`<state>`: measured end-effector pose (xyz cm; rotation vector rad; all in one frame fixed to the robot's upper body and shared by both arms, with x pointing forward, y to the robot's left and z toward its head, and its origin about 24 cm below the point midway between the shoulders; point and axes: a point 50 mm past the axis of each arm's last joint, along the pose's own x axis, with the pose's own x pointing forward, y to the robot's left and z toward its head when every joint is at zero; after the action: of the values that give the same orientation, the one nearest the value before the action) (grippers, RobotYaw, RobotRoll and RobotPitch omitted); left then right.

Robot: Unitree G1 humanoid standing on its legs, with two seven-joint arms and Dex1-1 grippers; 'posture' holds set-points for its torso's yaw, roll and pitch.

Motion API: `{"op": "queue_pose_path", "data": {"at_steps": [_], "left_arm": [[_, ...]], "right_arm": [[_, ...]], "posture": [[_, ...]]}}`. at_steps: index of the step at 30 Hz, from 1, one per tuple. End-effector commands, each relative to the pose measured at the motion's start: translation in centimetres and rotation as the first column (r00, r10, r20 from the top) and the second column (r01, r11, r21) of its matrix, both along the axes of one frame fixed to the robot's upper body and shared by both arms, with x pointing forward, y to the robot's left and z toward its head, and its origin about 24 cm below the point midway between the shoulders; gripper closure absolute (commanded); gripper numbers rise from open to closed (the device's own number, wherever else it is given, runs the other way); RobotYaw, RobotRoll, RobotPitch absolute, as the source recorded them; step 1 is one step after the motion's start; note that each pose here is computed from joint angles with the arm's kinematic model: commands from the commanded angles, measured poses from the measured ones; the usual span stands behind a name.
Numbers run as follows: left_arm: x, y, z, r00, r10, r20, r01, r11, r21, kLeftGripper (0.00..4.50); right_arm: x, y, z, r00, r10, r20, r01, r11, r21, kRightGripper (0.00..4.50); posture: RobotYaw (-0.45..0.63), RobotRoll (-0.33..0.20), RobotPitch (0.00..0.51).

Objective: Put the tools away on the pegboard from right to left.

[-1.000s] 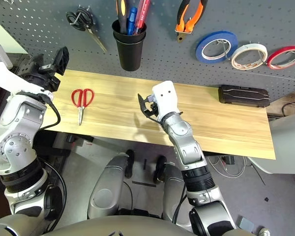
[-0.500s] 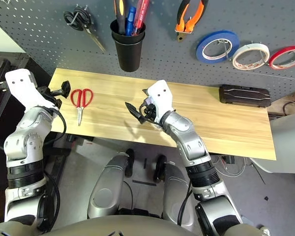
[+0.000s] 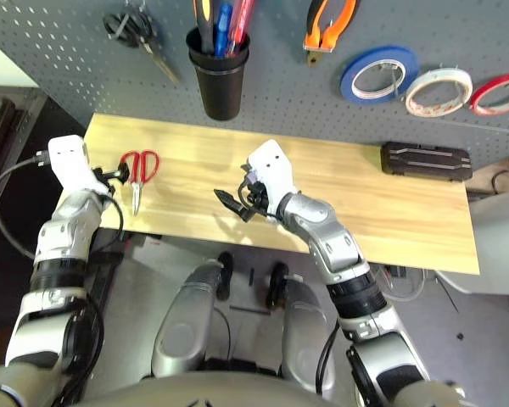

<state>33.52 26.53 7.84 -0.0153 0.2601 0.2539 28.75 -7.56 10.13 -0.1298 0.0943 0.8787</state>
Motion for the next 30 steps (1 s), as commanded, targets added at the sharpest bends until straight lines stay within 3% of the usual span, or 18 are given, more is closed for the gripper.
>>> {"op": "queue_pose_path", "data": {"at_steps": [1, 12, 22, 30], "left_arm": [[0.0, 0.5, -1.6, 0.999, 0.015, -0.047, -0.014, 1.000, 0.009, 0.02], [1.4, 2.3, -1.3, 0.985, 0.173, -0.020, -0.174, 0.985, -0.022, 0.02], [0.7, 3.6, -2.5, 0.965, 0.249, -0.089, -0.246, 0.968, 0.044, 0.02], [0.5, 3.1, -3.8, 0.966, 0.205, -0.155, -0.204, 0.979, 0.024, 0.02]], "right_arm": [[-0.7, 0.2, -0.2, 1.000, 0.019, 0.014, -0.019, 1.000, -0.007, 0.00], [-1.4, 0.5, -0.1, 0.999, 0.032, 0.039, -0.031, 0.999, -0.020, 0.00], [-1.3, 0.3, 0.1, 0.999, 0.023, 0.046, -0.022, 0.999, -0.032, 0.00], [-1.1, -0.1, 0.2, 0.999, -0.001, 0.052, 0.003, 0.999, -0.042, 0.00]], "posture": [[0.19, 0.000, 0.417], [0.16, 0.000, 0.426], [0.16, 0.000, 0.428], [0.15, 0.000, 0.429]]}}
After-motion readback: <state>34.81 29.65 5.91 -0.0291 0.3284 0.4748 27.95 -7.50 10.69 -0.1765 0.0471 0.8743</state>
